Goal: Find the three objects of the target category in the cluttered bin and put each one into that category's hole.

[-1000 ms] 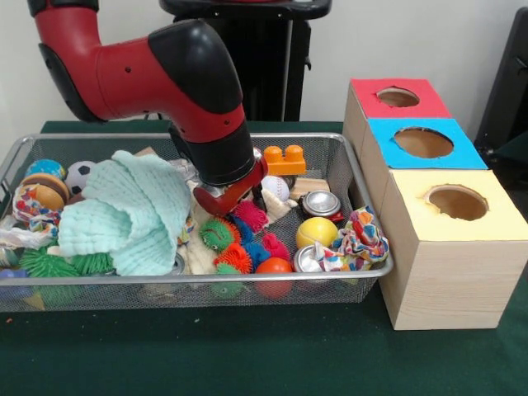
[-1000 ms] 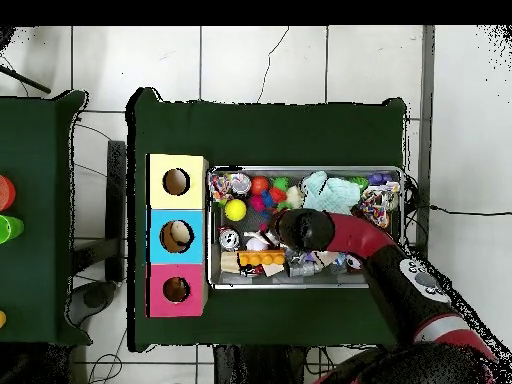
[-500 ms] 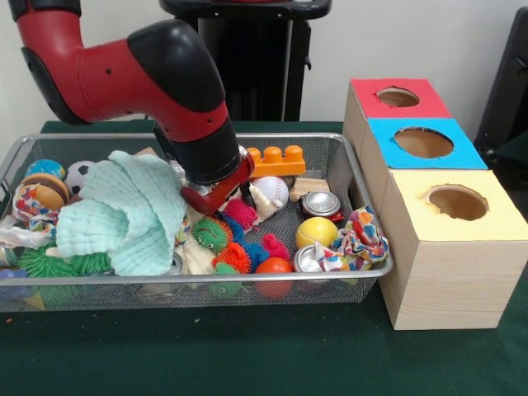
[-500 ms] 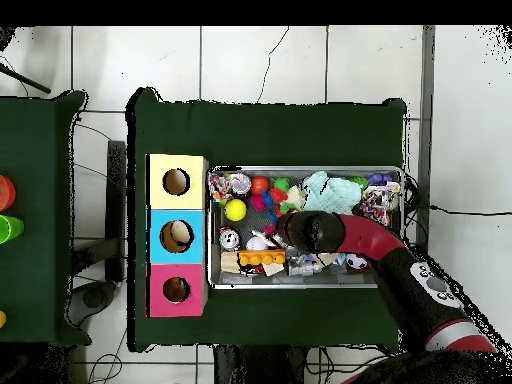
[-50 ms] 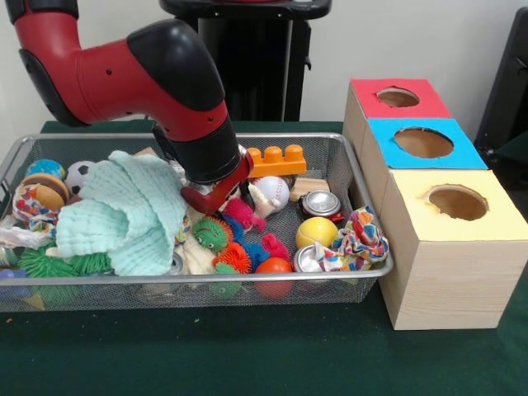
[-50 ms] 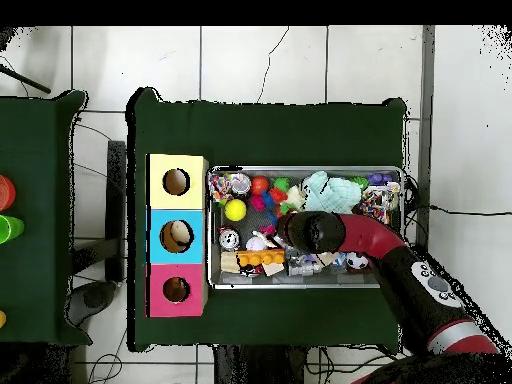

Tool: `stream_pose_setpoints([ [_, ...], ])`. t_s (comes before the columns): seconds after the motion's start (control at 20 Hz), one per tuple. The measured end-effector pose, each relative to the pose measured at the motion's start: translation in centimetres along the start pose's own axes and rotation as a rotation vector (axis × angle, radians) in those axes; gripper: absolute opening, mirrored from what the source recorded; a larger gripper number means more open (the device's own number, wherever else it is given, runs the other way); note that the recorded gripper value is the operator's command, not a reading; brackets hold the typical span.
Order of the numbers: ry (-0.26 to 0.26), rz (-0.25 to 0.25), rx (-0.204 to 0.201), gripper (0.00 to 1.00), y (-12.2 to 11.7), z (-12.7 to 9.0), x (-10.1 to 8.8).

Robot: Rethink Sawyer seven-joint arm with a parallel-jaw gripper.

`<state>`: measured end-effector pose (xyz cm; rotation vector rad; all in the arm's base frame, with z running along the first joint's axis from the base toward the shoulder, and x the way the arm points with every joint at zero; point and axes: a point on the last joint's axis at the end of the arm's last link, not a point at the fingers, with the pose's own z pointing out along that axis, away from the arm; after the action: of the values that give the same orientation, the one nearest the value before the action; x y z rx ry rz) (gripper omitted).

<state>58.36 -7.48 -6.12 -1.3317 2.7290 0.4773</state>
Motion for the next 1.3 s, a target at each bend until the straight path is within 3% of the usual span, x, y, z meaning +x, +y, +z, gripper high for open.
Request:
stream_pose_setpoints([
  [0.45,-0.013,-0.034,0.0,1.0,-0.1,0.1,0.1],
  [0.5,-0.021,-0.033,0.001,0.0,-0.3,0.0,0.3],
  [0.8,-0.04,-0.021,-0.002,0.0,-0.8,-0.1,1.4],
  [1.3,-0.036,-0.031,-0.015,0.0,-0.6,-0.1,1.3],
])
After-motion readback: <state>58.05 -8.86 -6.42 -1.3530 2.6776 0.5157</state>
